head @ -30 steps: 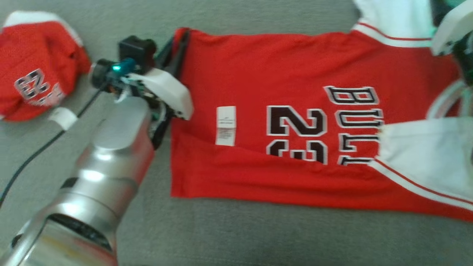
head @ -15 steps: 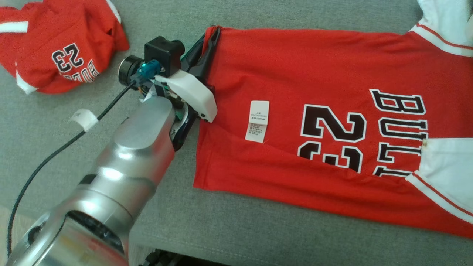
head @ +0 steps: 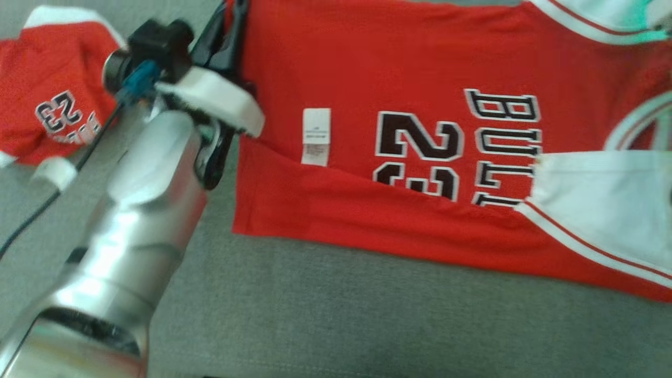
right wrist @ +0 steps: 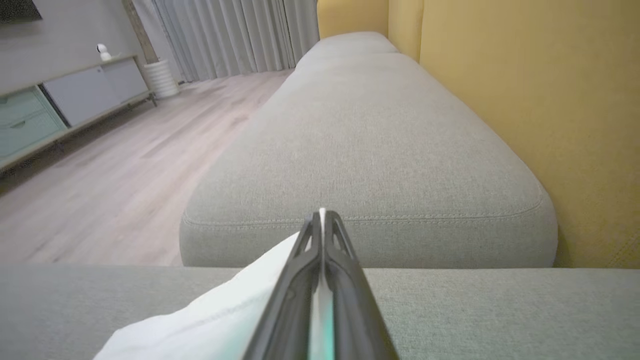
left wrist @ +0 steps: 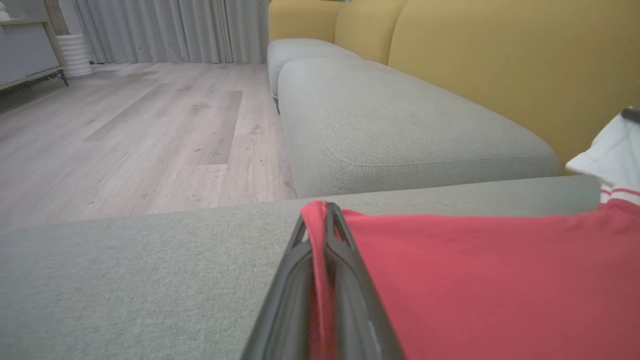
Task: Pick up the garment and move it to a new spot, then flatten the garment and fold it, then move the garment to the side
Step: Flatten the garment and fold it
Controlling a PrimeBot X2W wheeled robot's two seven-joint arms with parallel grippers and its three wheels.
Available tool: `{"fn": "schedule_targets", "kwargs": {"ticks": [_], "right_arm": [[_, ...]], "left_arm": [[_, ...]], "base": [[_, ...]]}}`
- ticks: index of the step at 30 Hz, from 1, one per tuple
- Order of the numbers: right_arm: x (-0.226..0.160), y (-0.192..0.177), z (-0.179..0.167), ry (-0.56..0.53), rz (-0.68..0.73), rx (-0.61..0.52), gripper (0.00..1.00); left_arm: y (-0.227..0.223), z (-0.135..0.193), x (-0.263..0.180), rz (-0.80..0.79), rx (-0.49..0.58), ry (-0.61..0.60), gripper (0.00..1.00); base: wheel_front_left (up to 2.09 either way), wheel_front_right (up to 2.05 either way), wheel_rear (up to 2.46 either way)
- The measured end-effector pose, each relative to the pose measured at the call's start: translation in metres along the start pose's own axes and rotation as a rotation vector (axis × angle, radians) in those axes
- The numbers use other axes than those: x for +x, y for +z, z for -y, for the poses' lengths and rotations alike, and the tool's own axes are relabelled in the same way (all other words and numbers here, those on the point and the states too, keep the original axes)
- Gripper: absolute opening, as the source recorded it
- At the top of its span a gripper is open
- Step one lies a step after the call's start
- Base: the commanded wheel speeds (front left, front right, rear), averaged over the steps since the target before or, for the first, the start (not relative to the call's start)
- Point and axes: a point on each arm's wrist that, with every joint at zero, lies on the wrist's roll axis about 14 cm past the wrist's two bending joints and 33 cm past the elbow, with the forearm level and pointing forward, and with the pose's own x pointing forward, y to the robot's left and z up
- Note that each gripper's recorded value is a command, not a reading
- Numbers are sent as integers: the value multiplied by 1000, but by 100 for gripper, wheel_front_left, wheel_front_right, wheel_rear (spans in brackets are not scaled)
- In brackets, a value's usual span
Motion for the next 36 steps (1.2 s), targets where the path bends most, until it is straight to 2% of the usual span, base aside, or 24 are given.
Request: {"fn": "schedule_targets", "kwargs": {"ticks": [3,6,13,14,21,24,25,26,27,28,29,33,36], "right_arm": [[-17,11,-2,1,48,57,0],[-43,5,-1,-2,61,125,0],[-128,-29,6,-21,44,234,0],[-128,-29,6,-21,44,234,0],[-203,-61,3,-58,11,351,0],[-228,-79,-1,-83,-22,398,0],[-235,-85,-3,-89,-33,409,0],[-241,-89,-5,-93,-43,416,0],[-246,-93,-6,-97,-54,419,0],[-249,-96,-7,-102,-63,418,56],[-251,-97,-8,-103,-66,413,100],[-254,-86,-5,-101,-37,338,100],[-255,-80,-3,-93,-26,240,100]], "left_arm": [[-11,0,-14,-15,17,8,0],[-24,-5,-31,-38,39,33,0],[-38,11,-67,-50,99,7,0],[-38,11,-67,-50,99,7,0],[-50,30,-102,-55,109,-17,0],[-60,34,-118,-75,93,-7,28],[-62,34,-122,-79,80,4,42],[-65,34,-127,-84,73,11,100],[-67,33,-130,-87,62,24,100],[-68,33,-133,-88,53,33,100],[-67,31,-135,-85,42,46,100],[-61,27,-143,-58,26,96,100],[-59,25,-154,-40,9,142,100]], "base": [[0,0,0],[0,0,0],[0,0,0],[0,0,0],[0,0,0],[0,0,0],[0,0,0],[0,0,0],[0,0,0],[0,0,0],[0,0,0],[0,0,0],[0,0,0]]}}
